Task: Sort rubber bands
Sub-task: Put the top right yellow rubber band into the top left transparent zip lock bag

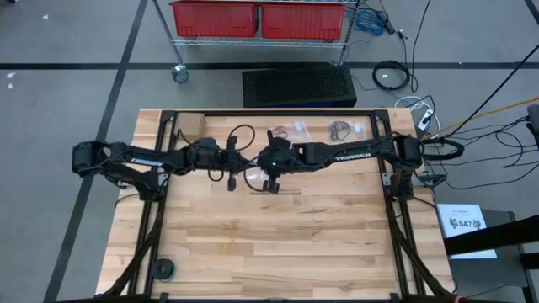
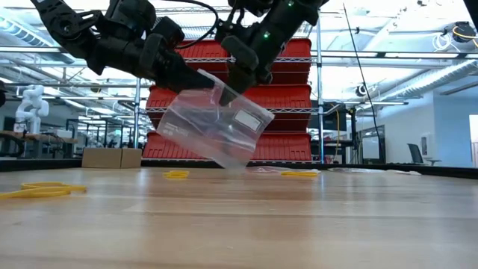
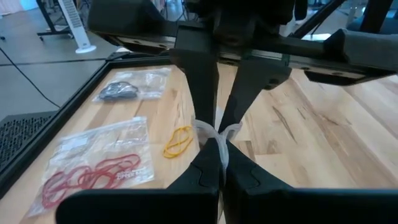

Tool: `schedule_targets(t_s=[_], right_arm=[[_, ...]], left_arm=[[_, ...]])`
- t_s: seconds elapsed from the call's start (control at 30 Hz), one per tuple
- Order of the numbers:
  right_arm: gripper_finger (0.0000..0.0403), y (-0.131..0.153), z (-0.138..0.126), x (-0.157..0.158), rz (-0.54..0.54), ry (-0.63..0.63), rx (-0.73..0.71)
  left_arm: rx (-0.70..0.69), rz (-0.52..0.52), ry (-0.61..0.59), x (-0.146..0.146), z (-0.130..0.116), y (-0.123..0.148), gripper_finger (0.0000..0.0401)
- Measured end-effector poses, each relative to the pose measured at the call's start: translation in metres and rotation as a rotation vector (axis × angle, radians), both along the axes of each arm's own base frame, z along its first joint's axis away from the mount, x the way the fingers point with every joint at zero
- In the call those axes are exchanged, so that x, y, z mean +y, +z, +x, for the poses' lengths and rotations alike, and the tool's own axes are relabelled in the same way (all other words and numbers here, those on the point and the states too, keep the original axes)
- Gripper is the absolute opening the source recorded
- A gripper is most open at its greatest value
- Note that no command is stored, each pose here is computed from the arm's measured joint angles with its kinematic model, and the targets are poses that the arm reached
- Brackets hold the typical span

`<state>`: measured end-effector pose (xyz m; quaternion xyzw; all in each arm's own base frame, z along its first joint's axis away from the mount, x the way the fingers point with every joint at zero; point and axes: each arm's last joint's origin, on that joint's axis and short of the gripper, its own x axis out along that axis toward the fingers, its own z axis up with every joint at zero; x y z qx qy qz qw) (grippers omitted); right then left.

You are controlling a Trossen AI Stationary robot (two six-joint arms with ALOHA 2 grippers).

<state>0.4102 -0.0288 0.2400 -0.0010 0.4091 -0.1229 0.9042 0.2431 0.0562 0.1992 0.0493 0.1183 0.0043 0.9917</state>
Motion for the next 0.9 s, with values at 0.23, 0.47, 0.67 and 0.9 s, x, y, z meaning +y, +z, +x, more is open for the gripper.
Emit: schedule_targets(t_s=[0.23, 0.47, 0.67, 0.9], right_arm=[[0.0, 0.002, 0.001, -0.003, -0.086, -0.089, -0.022], [0.0, 0.002, 0.004, 0.003, 0.106, 0.084, -0.052], [0.0, 0.002, 0.003, 0.012, 0.227, 0.149, -0.046], [0.0003, -0.001, 0.001, 0.004, 0.176, -0.074, -0.036]], left_arm=[[-0.004, -0.013, 0.0, 0.0, 0.0, 0.0, 0.0], [-0.004, -0.014, -0.007, 0.0, 0.0, 0.0, 0.0], [-0.004, -0.015, -0.007, 0.0, 0.0, 0.0, 0.0], [-0.016, -0.018, -0.026, -0.006, 0.002, 0.002, 0.0]])
